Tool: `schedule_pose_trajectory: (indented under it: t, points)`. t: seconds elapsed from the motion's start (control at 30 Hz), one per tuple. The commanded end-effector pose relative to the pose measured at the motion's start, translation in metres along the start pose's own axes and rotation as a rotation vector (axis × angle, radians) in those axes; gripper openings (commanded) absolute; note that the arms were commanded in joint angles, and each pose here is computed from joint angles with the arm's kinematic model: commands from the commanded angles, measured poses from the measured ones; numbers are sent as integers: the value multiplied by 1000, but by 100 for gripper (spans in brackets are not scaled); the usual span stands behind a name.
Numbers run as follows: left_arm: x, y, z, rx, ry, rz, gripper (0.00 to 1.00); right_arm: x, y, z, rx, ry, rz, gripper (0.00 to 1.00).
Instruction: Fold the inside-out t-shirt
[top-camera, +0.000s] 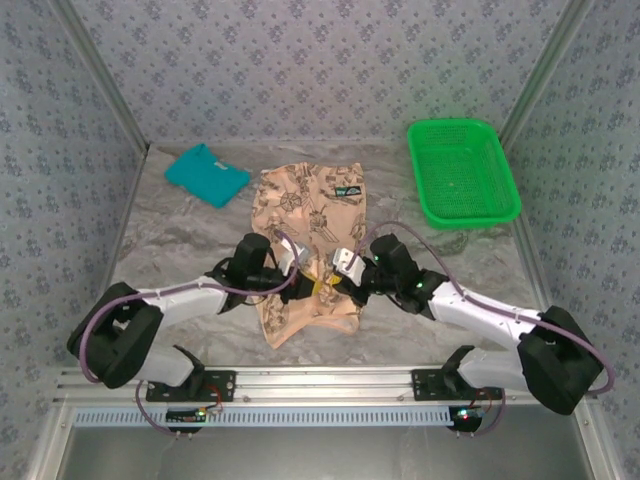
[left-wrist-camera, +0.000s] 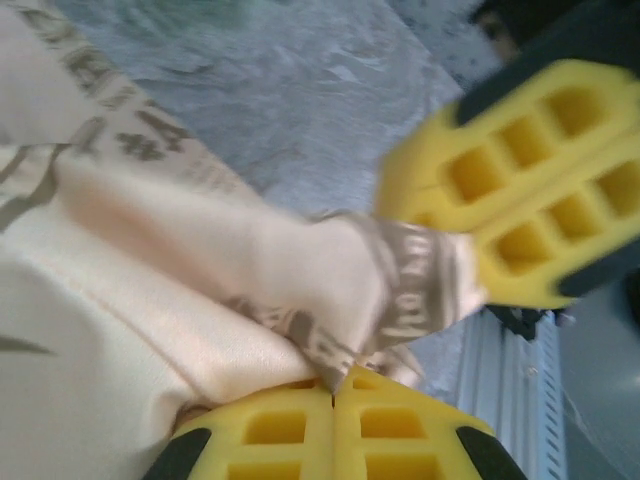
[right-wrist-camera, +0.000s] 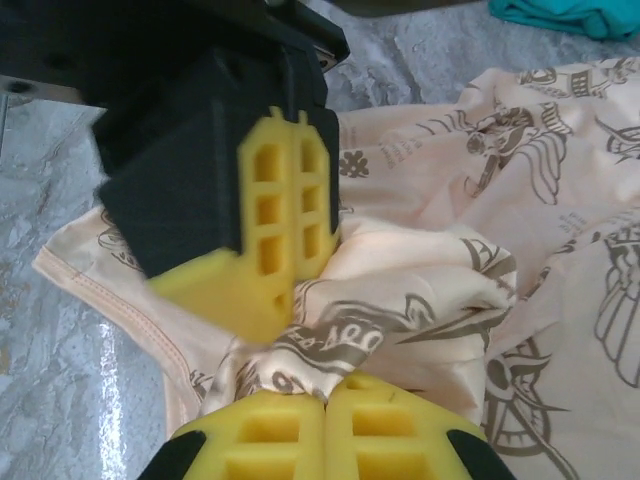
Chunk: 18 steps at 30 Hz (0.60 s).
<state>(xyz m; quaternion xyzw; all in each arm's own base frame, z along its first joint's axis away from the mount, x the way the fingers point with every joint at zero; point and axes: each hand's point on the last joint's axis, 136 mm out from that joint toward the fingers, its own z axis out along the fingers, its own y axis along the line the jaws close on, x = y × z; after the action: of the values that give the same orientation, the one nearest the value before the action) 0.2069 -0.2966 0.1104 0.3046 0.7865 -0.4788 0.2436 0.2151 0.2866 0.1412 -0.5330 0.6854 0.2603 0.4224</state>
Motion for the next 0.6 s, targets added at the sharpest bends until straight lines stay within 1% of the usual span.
schedule_pose_trajectory:
  t: [0.0,0.1,0.17,0.2,0.23,0.3,0.33,0.4,0.47,0.5,0.53,0.57]
  points:
    - [22,44,-4,-147,81,-108,0,-36,-11,-12,44,-65,-91,0]
    - [41,59,-2,-195,153,-146,1,-45,-8,1,29,-61,-143,0]
    - [43,63,-3,-216,169,-158,2,-54,0,11,-31,-74,-154,0]
    - [43,63,-4,-220,170,-161,4,-56,3,17,-45,-73,-155,0]
    - [40,61,-5,-217,161,-156,9,-59,2,21,-41,-70,-156,0]
    - [36,55,-10,-215,152,-145,26,-57,-2,29,-28,-57,-138,0]
    - [35,52,-13,-219,150,-137,32,-57,-5,31,-14,-54,-117,1]
    - [29,48,-22,-245,141,-127,35,-52,-5,32,-21,-38,-73,2]
    - [23,43,-32,-273,138,-126,38,-44,-4,28,-23,-23,-40,11]
    - [20,39,-37,-288,135,-119,40,-37,-4,24,-17,-17,-19,20]
    - [18,38,-43,-314,133,-111,42,-32,-7,19,3,-15,9,25]
    - [16,37,-48,-336,130,-98,43,-27,-11,14,28,-16,40,28]
